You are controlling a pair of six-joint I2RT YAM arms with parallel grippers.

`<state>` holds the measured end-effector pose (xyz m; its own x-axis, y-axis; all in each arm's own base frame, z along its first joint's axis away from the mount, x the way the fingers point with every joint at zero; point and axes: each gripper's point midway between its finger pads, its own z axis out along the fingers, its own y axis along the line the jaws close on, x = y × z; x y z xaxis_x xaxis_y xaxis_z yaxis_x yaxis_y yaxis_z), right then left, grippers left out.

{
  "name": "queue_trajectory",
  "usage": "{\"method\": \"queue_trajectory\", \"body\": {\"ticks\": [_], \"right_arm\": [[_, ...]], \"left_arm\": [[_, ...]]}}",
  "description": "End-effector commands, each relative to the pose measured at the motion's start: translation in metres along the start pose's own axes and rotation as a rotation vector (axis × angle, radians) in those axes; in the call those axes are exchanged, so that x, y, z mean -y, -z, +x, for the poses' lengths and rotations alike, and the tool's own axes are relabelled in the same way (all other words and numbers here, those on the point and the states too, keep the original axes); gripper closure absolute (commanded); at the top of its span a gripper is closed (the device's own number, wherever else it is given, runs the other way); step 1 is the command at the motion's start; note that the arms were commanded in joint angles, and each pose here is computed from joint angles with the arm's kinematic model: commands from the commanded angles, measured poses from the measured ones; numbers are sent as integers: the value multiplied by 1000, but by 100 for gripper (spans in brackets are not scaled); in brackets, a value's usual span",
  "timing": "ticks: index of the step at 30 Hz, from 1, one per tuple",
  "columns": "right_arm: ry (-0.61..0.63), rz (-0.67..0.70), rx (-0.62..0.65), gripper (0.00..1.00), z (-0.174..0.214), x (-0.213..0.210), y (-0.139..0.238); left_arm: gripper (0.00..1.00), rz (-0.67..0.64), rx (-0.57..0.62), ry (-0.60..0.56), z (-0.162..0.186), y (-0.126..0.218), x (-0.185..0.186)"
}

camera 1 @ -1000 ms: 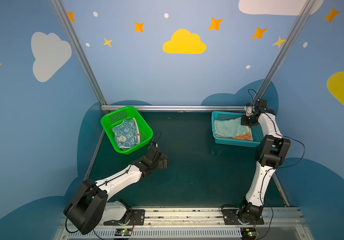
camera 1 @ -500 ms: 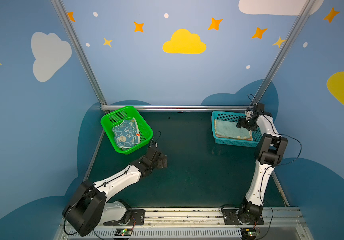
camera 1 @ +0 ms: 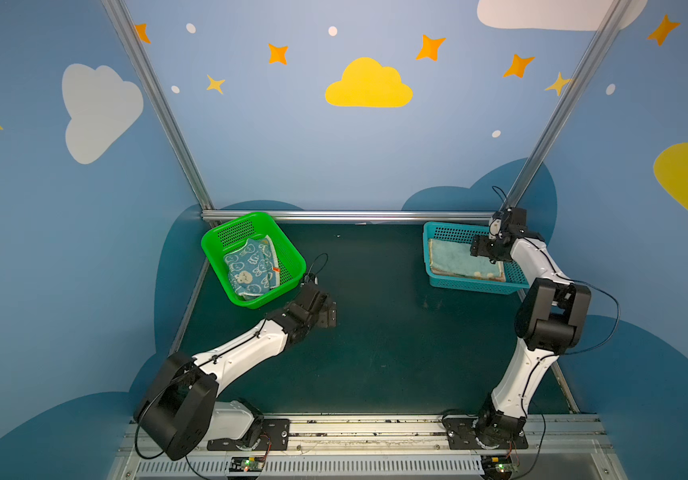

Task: Fold and stack the towels
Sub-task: 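Carry the folded towel with the right gripper into the teal basket and release it, then grasp the blue bunny towel in the green basket with the left gripper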

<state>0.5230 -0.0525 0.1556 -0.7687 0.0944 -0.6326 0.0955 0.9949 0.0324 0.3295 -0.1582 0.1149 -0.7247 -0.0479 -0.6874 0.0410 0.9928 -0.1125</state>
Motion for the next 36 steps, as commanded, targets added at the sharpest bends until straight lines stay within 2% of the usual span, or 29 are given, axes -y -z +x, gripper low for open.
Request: {"method": "queue_trajectory", "body": {"ticks": [1,8,15,17,21,22,23,26,28,32,36], "right_arm": [[17,9,140,14,-21,-24,27],[20,43,219,14,-3,-74,67],[81,124,279,14,16,-105,100],[-25,127,268,9,27,-103,106],[-183,84,262,8,51,-96,119],[-185,40,276,9,56,-101,121],[-120,-8,289,10,60,-109,122],[-73,-44,307,15,73,-117,130],[-32,-35,284,15,84,-122,134],[123,-90,260,14,105,-154,142],[283,-235,195,14,135,-198,144]], "left_arm": [[0,-77,33,-53,-23,6,-9],[0,-131,102,71,-71,17,-33],[0,-161,158,150,-91,32,-58],[0,-164,168,174,-94,35,-67],[0,-164,203,220,-103,40,-81],[0,-163,212,224,-106,42,-84],[0,-158,217,228,-110,42,-87],[0,-179,215,259,-120,39,-103],[0,-214,201,286,-125,33,-119],[0,-282,157,371,-128,12,-156],[0,-361,102,412,-129,-16,-191]]}}
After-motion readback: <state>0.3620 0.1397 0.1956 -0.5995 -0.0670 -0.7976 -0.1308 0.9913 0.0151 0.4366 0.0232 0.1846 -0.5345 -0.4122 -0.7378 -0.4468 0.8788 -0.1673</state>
